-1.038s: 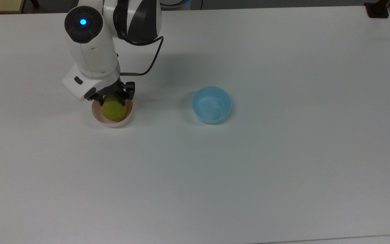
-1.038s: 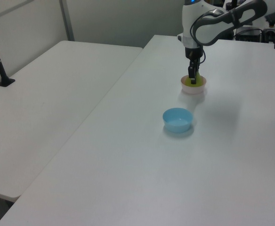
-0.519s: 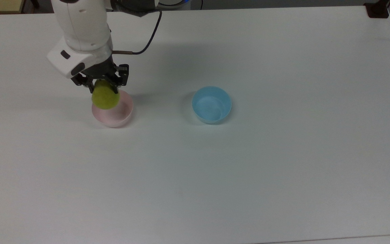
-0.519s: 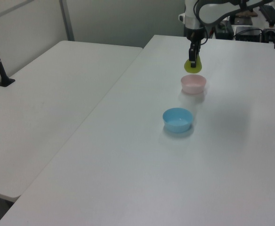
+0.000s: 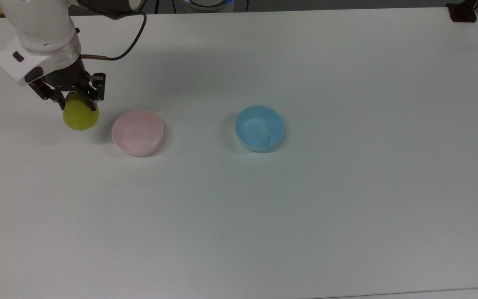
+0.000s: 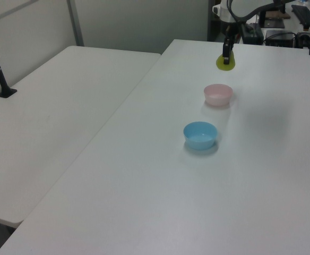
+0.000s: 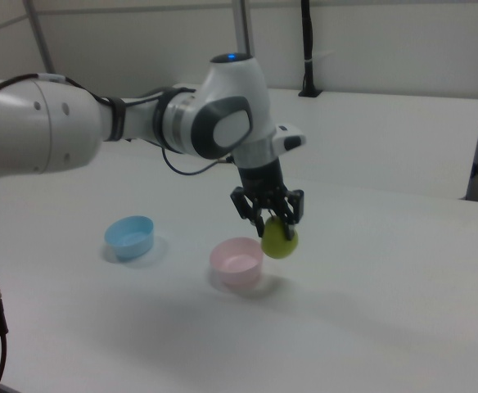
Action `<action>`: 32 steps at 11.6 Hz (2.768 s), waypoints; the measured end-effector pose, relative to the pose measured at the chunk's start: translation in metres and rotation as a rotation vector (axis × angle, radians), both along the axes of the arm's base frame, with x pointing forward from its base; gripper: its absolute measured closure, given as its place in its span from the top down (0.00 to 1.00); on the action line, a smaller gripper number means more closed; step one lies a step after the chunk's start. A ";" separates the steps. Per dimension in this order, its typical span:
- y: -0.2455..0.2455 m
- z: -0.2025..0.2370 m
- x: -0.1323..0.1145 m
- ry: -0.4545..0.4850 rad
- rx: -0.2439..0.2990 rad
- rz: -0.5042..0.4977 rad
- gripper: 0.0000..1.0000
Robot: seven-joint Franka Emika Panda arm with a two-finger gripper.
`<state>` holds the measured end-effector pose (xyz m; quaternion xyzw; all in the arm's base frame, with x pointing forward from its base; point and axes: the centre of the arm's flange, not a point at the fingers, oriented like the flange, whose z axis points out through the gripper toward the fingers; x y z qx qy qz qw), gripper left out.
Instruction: Pick up a pear from the bowl
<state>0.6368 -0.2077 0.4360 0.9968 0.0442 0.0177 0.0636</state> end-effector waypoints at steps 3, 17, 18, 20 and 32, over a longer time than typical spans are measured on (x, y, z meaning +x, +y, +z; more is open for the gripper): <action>-0.031 -0.039 0.007 -0.036 -0.007 -0.023 0.60; 0.026 0.013 0.022 -0.106 -0.034 -0.086 1.00; 0.051 0.032 0.019 -0.093 -0.030 -0.090 1.00; 0.097 0.070 0.006 -0.068 -0.024 -0.127 1.00; 0.219 0.154 -0.052 -0.007 0.056 -0.223 1.00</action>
